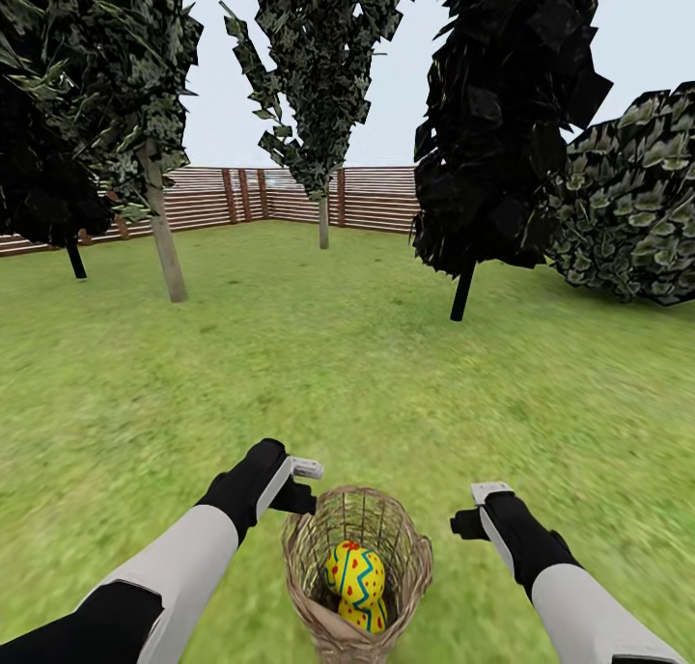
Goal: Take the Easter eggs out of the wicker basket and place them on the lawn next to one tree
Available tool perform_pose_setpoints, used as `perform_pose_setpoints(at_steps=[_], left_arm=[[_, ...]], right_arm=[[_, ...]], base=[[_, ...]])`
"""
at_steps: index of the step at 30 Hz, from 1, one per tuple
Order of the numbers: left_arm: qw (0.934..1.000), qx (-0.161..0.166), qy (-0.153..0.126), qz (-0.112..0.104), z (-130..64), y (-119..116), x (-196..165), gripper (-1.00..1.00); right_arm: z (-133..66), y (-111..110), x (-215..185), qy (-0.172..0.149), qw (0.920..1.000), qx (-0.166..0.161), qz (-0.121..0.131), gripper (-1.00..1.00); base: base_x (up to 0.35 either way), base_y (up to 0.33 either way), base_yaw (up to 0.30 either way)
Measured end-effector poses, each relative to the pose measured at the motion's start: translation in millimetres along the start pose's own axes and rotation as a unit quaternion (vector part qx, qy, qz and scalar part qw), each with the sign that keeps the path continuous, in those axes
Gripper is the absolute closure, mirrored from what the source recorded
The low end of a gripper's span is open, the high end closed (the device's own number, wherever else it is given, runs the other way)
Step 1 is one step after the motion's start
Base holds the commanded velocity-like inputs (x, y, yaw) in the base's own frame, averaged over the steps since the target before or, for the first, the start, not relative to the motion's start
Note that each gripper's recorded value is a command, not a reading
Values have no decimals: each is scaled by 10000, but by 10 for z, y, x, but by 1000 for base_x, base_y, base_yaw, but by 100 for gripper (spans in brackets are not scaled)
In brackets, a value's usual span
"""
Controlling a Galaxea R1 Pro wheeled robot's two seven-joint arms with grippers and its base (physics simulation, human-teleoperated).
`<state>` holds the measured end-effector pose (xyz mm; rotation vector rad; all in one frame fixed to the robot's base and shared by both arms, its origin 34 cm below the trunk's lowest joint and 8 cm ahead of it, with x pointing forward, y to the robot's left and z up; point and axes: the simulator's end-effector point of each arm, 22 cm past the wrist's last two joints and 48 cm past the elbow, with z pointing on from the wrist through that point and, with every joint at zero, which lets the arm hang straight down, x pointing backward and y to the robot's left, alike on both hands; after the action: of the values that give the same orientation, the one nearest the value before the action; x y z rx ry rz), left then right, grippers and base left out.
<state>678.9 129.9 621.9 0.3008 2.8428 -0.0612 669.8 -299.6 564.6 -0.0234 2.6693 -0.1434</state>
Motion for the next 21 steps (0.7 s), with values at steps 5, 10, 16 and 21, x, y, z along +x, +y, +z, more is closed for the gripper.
perform_pose_setpoints(at_steps=[5, 10, 16, 21], left_arm=[[9999, -126, -20, 3, 83, 49, 27, -100], [9998, -162, -62, 4, 156, 61, 39, -100], [9993, -361, -79, -3, 255, 146, 78, -100], [9990, -386, -216, -17, 276, 162, 19, -100]], right_arm=[[83, 21, 64, -1, 10000, -9, -3, -100], [164, 35, 120, -3, 10000, -10, -8, -100], [270, 49, 212, 21, 10000, -8, -16, -100], [354, 58, 276, 25, 10000, -8, -17, -100]], base=[[0, 0, 0], [0, 0, 0], [0, 0, 0], [0, 0, 0]])
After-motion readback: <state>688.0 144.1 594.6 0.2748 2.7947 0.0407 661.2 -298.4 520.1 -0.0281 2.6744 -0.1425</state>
